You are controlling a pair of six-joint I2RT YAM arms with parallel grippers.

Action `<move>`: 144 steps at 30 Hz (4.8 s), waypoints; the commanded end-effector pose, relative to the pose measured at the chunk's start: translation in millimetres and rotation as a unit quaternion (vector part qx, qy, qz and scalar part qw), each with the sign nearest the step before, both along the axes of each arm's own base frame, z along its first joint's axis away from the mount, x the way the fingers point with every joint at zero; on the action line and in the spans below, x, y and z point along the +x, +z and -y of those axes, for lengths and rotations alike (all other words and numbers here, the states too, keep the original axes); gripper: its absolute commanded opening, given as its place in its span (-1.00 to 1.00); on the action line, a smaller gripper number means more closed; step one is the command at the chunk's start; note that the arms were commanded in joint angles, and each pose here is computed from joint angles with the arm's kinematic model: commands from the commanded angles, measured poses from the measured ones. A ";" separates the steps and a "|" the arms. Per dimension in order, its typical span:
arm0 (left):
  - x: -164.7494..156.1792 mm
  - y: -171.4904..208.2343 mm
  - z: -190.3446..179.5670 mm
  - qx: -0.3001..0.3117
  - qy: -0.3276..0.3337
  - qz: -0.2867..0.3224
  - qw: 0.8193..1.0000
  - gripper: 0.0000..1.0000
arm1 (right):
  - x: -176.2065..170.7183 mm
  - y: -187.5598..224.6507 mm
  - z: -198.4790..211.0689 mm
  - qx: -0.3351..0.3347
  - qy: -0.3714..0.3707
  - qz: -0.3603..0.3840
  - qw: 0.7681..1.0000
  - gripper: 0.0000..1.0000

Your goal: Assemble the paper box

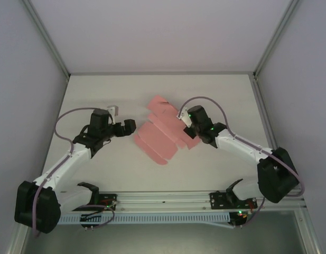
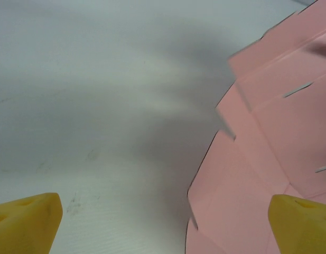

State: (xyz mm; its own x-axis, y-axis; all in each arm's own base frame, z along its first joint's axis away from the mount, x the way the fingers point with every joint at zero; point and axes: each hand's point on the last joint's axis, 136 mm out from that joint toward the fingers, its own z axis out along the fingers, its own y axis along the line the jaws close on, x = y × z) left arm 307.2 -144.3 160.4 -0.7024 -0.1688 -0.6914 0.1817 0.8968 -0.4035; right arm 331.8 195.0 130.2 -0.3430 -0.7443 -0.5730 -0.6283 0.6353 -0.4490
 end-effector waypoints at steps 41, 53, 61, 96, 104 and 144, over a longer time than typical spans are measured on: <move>68.0 -21.3 46.8 0.046 -0.065 0.015 0.997 1.00 | 15.0 13.6 -94.7 -0.142 0.165 0.213 0.952 -1.00; 70.1 -16.4 62.3 0.014 -0.022 0.042 0.999 0.99 | 12.4 23.0 -102.6 -0.081 0.146 0.199 0.966 -1.00; 43.5 -7.0 37.7 0.019 -0.035 0.042 0.998 0.99 | 14.1 29.9 -83.3 -0.066 0.117 0.193 0.972 -1.00; 70.5 -42.4 42.4 -0.173 -0.143 0.039 0.974 -1.00 | 11.9 26.5 -69.1 0.006 0.102 0.121 0.987 -1.00; 57.5 -44.0 47.5 -0.070 -0.123 0.054 0.988 -1.00 | 11.8 21.4 -64.2 -0.003 0.089 0.103 0.991 -1.00; 30.1 6.5 47.9 0.053 -0.015 0.093 0.994 0.99 | 9.0 33.8 -48.3 -0.067 0.102 0.130 0.984 -1.00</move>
State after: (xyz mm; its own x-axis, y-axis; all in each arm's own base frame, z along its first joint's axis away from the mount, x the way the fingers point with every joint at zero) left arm 334.8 -220.8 160.3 -0.5711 0.0019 -0.8209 0.3623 0.8979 -0.2499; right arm 337.8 246.0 143.8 -0.0991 -0.8277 -0.5524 -0.6375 0.4790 -0.6034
